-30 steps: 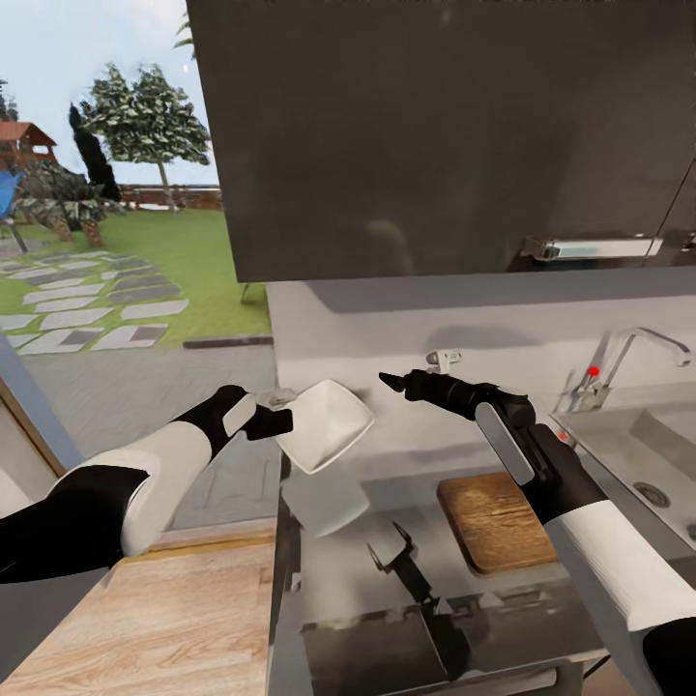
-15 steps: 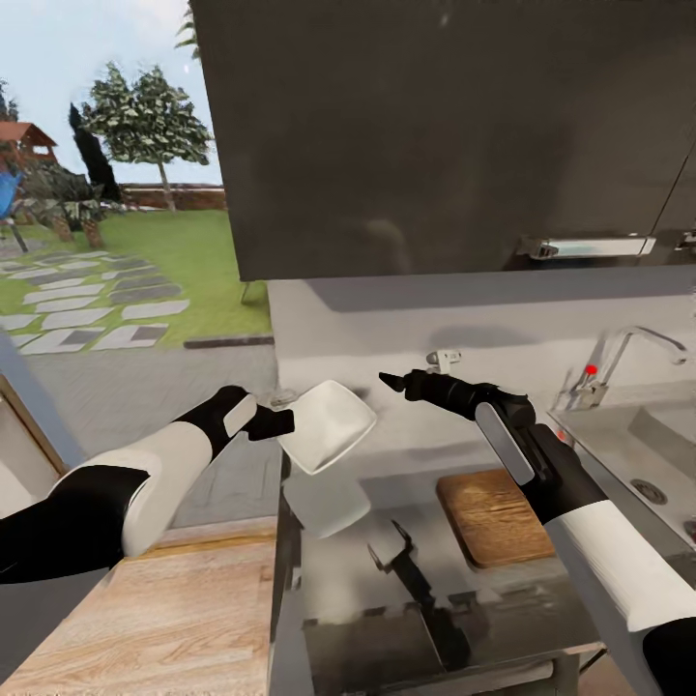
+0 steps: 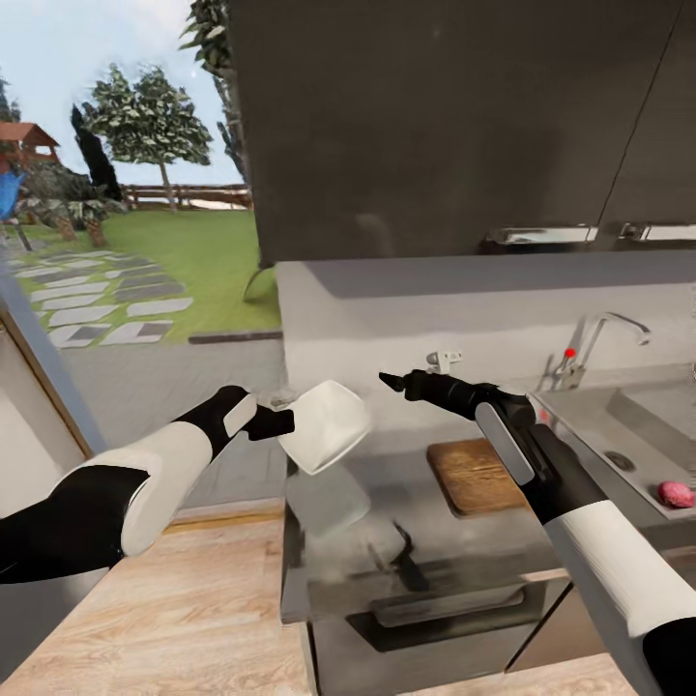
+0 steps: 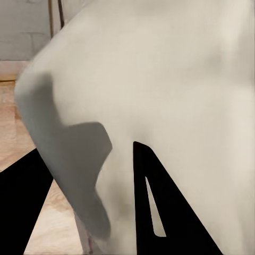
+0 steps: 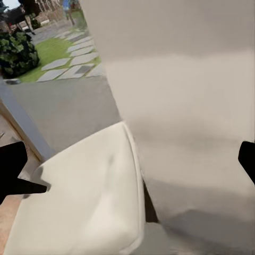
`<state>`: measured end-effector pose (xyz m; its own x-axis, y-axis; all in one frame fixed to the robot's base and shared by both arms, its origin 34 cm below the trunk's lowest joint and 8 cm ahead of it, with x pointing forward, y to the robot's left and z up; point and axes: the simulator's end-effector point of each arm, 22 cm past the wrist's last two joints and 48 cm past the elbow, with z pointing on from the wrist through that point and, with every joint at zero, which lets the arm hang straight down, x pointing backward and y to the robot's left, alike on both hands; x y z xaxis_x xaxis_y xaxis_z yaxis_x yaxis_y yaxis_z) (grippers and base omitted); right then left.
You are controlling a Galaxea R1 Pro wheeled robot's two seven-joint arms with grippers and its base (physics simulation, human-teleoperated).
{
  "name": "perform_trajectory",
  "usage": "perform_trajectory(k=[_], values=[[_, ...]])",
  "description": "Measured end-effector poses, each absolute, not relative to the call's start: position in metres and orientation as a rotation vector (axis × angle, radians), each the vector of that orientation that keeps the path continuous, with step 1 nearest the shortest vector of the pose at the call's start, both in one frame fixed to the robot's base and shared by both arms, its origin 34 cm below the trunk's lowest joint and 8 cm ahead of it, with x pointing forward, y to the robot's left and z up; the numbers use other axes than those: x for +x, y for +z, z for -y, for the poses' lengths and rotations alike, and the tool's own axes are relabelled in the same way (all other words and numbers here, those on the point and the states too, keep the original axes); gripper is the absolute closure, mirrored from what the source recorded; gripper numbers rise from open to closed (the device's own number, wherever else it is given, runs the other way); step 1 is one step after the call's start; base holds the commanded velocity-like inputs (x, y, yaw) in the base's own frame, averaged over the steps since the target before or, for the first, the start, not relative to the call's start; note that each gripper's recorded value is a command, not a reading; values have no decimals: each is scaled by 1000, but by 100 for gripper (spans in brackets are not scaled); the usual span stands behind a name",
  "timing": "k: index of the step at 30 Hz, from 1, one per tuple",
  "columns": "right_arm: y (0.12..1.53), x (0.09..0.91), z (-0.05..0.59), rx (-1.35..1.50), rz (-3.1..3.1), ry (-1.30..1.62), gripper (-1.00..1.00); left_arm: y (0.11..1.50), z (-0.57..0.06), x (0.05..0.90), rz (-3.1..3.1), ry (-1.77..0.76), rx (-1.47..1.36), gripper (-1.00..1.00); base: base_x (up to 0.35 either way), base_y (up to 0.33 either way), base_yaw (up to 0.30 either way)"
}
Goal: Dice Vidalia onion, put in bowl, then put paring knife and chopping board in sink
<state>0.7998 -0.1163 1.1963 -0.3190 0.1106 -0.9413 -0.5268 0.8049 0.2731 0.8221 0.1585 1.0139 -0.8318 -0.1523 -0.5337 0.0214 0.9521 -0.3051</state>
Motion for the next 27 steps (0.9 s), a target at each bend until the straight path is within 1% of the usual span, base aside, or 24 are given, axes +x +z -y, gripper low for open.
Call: perform_trajectory(k=[15, 20, 23, 27], values=[[1196, 800, 117, -320, -1791, 657, -100, 1016, -162, 823, -2522, -392, -86, 100, -312, 0, 0], [1196, 800, 117, -319, -1791, 657, -100, 1011, -174, 821, -2545, -309, -24, 100, -267, 0, 0], [1196, 800, 117, -319, -1791, 656, -100, 1009, -177, 817, -2564, -275, 30, 100, -185, 0, 0], [1197, 800, 117, -318, -1791, 656, -100, 1011, -168, 813, -2576, -289, 119, 100, -76, 0, 0]])
